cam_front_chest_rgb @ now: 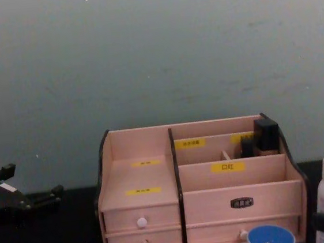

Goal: Pick up the facial cleanser and watermelon frost from the table and place them into the tiered storage box.

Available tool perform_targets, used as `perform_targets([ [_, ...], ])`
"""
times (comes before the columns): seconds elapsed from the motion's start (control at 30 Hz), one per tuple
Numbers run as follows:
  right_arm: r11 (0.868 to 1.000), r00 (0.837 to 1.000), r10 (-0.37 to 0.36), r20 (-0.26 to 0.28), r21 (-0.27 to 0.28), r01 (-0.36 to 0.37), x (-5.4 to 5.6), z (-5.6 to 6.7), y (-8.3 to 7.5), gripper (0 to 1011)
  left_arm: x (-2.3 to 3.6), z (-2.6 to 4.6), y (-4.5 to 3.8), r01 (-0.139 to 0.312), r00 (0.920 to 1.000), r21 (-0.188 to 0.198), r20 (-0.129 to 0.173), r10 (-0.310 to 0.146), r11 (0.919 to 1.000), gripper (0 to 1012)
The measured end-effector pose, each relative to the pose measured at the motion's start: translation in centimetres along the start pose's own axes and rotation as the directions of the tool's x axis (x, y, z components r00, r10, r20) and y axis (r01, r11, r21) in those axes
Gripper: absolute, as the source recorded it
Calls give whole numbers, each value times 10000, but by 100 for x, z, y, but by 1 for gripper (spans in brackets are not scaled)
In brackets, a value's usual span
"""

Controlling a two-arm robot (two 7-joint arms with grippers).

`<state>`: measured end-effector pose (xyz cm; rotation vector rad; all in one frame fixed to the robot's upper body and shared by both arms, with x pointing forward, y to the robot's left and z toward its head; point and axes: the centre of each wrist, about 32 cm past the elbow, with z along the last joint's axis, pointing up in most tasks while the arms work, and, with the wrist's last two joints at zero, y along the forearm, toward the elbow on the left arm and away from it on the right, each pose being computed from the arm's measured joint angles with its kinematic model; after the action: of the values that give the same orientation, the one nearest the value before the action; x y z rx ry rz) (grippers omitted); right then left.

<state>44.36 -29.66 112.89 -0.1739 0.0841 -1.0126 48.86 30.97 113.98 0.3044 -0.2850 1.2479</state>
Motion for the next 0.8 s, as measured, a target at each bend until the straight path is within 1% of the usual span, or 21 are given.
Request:
perform_targets([
  [0.27,10000,10000,27,60,51,-28,1,20,48,1003,0,0,0,0,10000,1,0,0,10000,1001],
  [0.33,9999,9999,13,150,102,-15,-4,24,55,1003,0,0,0,0,10000,1,0,0,10000,1001],
  [0.73,10000,9999,7,131,94,-9,4,24,50,1003,0,0,0,-1,10000,0,0,1,10000,1001],
  [0.77,10000,9999,7,129,92,-8,4,24,50,996,0,0,0,0,10000,1,0,0,10000,1001],
  [0.8,10000,9999,8,127,92,-9,4,24,49,967,0,0,0,0,10000,1,0,0,10000,1001],
])
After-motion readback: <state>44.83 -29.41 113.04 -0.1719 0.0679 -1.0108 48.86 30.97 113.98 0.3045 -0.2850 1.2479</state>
